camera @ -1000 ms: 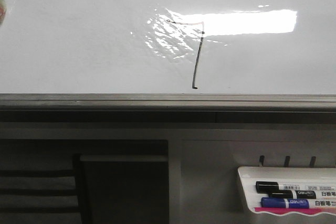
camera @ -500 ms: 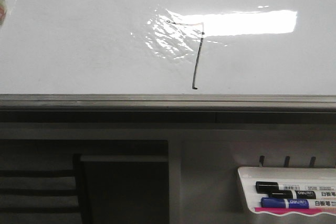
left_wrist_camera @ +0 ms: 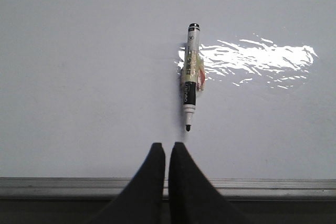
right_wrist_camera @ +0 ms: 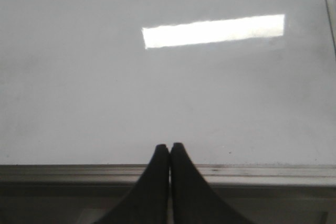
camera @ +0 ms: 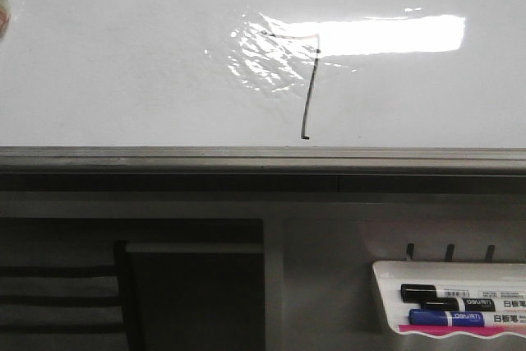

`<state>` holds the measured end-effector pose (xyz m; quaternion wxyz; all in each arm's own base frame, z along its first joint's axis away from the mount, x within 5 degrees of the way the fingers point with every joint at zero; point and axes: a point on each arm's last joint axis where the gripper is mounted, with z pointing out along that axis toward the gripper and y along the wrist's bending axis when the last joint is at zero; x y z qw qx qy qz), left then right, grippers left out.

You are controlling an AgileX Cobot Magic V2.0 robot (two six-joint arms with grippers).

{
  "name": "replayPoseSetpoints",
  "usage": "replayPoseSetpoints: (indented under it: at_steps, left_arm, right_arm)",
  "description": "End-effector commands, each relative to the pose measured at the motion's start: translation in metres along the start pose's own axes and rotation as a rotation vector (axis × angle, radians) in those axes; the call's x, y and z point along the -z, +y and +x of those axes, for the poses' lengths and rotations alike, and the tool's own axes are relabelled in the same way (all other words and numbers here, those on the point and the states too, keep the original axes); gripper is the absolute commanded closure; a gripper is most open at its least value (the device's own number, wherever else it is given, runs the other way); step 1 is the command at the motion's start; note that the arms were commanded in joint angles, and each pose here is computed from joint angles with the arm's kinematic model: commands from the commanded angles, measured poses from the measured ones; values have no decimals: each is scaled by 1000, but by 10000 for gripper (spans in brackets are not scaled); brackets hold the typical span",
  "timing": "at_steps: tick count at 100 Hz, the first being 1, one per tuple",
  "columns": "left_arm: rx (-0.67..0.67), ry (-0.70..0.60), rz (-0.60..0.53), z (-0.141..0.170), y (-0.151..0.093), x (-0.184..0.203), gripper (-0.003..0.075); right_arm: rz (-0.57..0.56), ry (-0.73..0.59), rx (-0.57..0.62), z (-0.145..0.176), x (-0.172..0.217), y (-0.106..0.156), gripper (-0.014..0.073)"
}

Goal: Write number 7 on whiteboard

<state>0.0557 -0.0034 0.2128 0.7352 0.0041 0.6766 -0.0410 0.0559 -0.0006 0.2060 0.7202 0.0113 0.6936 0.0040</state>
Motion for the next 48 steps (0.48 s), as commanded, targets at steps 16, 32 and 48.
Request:
replayPoseSetpoints:
  at_steps: [16,32,48]
  left_arm:
    - [8,-68,6,3,0,2,741]
    - [8,-68,6,3,0,2,741]
    - [8,-68,6,3,0,2,741]
  right_arm:
    - [-8,-100,-23,-1,1,1,659]
    - [-8,-100,-23,-1,1,1,659]
    - [-8,-100,-23,-1,1,1,659]
